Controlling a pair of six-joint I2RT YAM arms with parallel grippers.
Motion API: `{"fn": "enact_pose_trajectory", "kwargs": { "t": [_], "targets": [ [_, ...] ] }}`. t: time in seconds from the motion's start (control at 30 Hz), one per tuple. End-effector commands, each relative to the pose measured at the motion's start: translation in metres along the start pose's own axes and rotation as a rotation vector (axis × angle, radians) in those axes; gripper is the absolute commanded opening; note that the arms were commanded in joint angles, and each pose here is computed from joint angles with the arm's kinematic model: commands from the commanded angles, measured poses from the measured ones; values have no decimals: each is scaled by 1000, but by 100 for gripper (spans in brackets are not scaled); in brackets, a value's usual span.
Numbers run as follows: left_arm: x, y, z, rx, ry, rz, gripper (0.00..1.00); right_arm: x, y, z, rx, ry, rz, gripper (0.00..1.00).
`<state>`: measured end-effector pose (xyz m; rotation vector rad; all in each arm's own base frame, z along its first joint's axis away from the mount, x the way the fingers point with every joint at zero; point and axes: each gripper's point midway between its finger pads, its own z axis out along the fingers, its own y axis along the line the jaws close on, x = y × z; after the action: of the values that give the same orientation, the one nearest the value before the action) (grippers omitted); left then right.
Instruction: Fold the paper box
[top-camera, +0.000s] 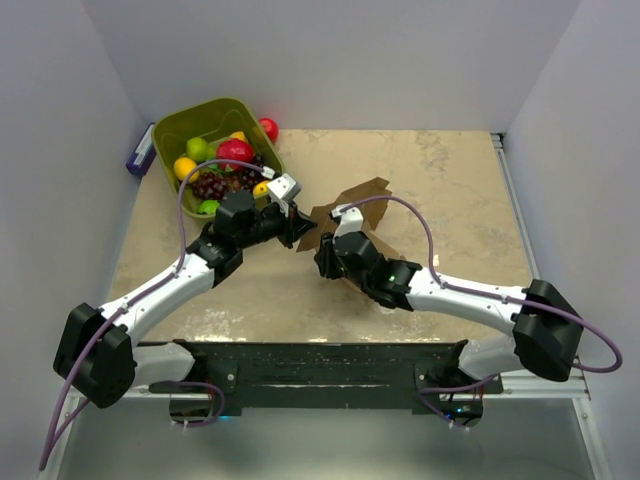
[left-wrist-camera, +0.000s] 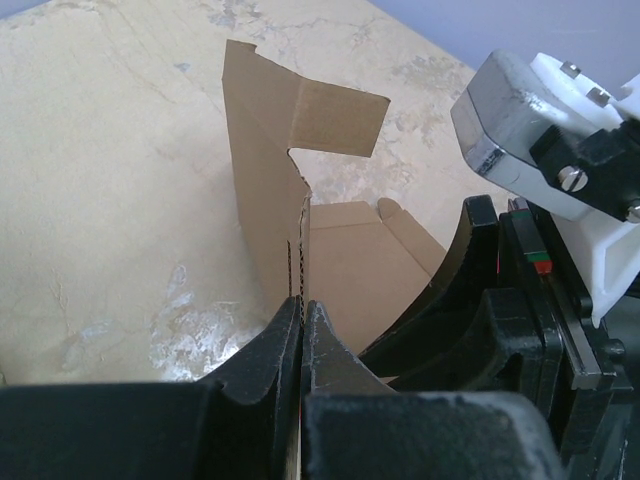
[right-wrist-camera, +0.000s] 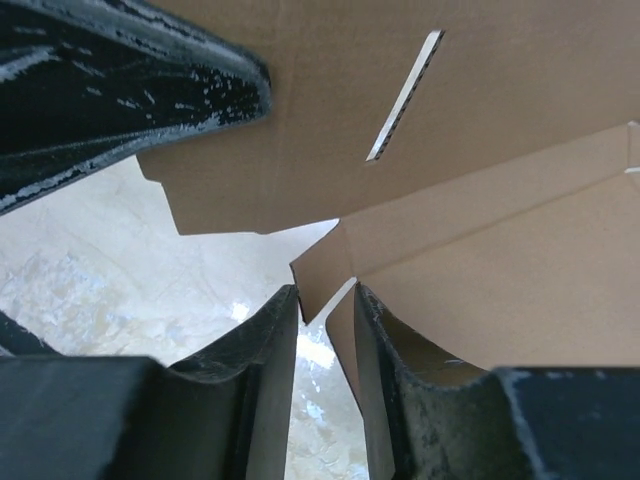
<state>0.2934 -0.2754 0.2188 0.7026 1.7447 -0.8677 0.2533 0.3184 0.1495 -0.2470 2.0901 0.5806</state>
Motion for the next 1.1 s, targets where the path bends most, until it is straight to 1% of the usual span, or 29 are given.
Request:
{"fn": "enact_pose_trajectory", "kwargs": {
  "t": [0.0,0.23,0.37,0.67,0.93,1.03,1.07],
  "targets": [
    [-11,-10,1,45,-26,15,0,-33,-1,-6,15,-101,17,30],
    [-11,-13,0,65,-29,22,0,-30,-22,-1,40,-103,35,24],
    [-11,-15,1,74,-29,25,0,-20,-40,5,59,-90,44,24],
    [-9,-16,2,89,-24,22,0,-3,-35,23,11,-75,65,24],
    [-8,-19,3,109,-22,11,0,5,-32,40,-5,-90,91,25],
    [-7,-20,4,112,-22,14,0,1,-30,41,-10,-101,99,25],
    [-7,-16,3,90,-18,16,0,-2,-30,39,-9,-108,103,26]
  ]
}}
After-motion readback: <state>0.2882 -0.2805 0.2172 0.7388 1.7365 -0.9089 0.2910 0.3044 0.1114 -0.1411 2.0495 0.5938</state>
